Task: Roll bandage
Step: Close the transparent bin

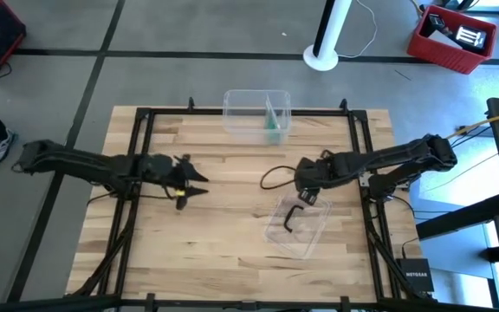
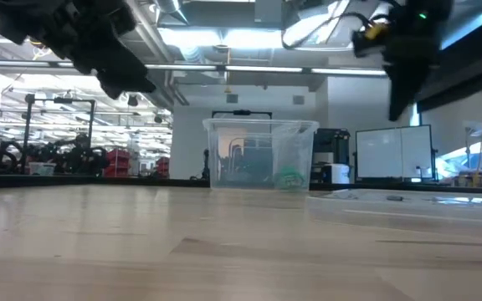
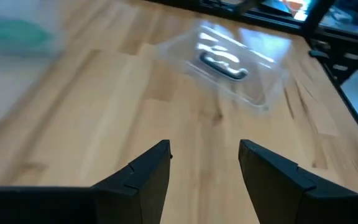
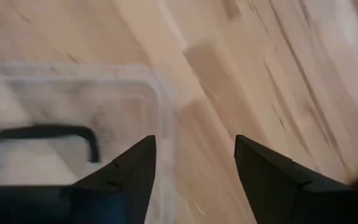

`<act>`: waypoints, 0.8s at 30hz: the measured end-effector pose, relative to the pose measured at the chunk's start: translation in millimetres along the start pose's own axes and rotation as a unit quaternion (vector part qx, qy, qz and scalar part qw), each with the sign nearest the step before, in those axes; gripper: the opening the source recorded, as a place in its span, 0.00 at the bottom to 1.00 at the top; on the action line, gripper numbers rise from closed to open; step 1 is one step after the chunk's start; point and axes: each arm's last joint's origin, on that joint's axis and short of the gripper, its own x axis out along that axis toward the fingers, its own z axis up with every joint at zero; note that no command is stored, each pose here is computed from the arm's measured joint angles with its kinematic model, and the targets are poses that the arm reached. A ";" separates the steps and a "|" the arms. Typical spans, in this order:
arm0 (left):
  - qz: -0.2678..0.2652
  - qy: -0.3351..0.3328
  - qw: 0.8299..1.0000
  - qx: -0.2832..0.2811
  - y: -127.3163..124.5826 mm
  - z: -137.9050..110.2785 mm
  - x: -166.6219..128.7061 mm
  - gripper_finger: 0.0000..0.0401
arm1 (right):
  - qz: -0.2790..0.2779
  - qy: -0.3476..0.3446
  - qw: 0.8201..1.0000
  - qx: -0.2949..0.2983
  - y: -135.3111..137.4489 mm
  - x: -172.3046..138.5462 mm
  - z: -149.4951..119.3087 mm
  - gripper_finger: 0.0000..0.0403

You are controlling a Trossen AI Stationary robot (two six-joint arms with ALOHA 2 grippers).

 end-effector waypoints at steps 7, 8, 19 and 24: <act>-0.043 -0.008 0.999 0.016 -31.1 -9.0 52.4 0.45 | 0.032 0.040 0.998 0.039 -15.5 40.3 -28.2 0.54; -0.048 0.000 0.999 0.016 -36.1 -11.2 61.0 0.45 | 0.040 0.045 0.997 0.047 -19.1 46.2 -32.3 0.54; -0.082 0.055 0.994 0.055 -103.8 -21.5 159.2 0.45 | 0.157 0.042 0.981 0.103 -37.0 74.0 -69.6 0.54; -0.050 0.047 0.997 0.034 -122.1 -28.3 197.4 0.45 | 0.189 0.038 0.975 0.110 -35.0 91.9 -81.0 0.54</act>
